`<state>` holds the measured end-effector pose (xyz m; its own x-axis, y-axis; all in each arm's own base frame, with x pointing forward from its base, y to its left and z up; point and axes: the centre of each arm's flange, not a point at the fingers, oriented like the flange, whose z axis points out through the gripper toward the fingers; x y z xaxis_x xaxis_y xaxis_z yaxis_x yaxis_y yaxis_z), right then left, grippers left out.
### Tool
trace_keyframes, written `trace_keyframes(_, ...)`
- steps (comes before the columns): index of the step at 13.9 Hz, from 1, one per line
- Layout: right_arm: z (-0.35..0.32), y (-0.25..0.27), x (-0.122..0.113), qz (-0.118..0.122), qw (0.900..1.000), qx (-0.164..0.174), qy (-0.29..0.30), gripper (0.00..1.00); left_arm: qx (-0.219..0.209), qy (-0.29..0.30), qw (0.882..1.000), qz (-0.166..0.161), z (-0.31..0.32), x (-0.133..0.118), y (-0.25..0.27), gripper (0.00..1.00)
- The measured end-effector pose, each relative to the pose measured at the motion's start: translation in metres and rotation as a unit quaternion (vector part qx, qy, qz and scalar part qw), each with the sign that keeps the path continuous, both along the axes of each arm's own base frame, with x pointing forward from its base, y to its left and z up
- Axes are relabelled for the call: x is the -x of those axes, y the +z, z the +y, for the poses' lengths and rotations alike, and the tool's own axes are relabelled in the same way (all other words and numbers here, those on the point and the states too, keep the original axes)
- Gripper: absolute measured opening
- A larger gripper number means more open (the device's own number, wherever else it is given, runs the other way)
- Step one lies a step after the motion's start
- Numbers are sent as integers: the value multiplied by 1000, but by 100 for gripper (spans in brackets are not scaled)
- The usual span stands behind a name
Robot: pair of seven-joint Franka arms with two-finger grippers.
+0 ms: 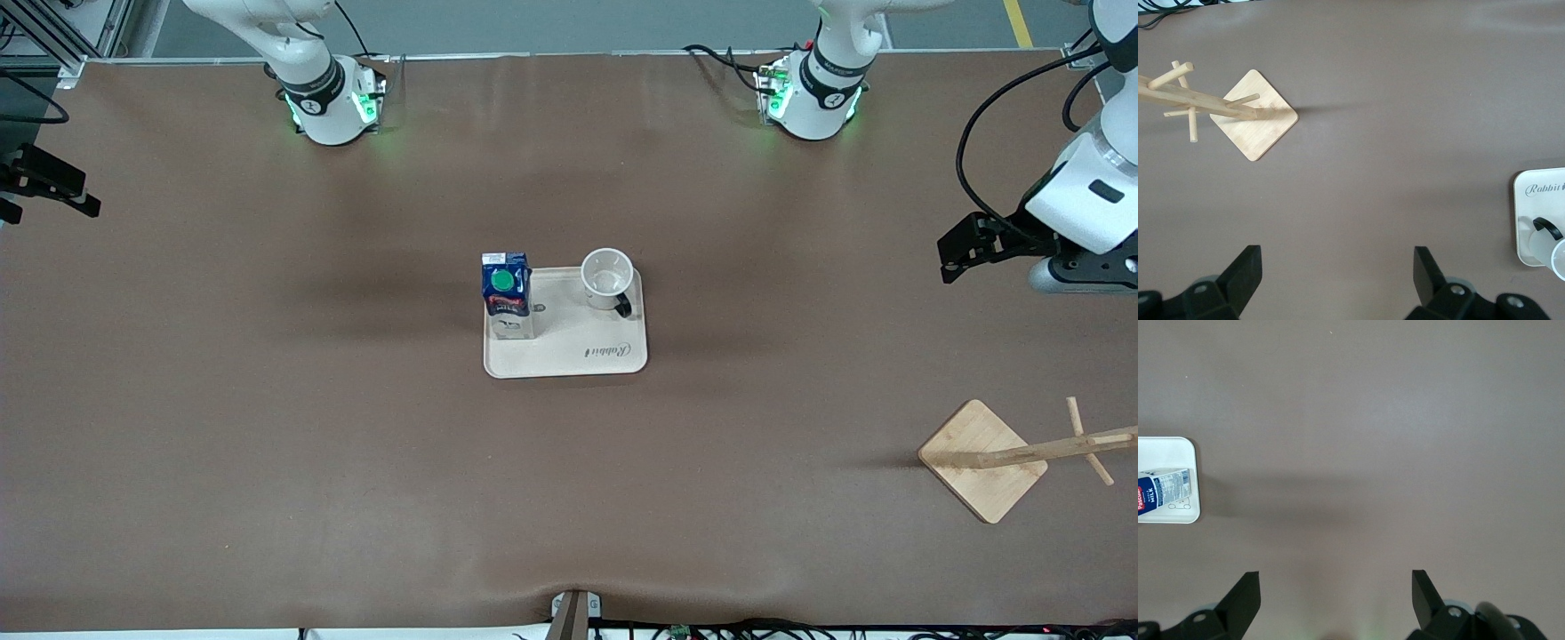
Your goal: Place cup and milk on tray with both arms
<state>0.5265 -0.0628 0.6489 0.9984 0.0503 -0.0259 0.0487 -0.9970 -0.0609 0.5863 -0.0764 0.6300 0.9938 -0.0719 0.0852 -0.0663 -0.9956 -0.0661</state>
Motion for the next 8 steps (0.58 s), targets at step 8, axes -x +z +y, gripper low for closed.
trace_keyframes(8, -1, 0, 0, 0, 1000, 0, -1, 100, 0, -6, 1000, 2, -7, 1, -1, 100)
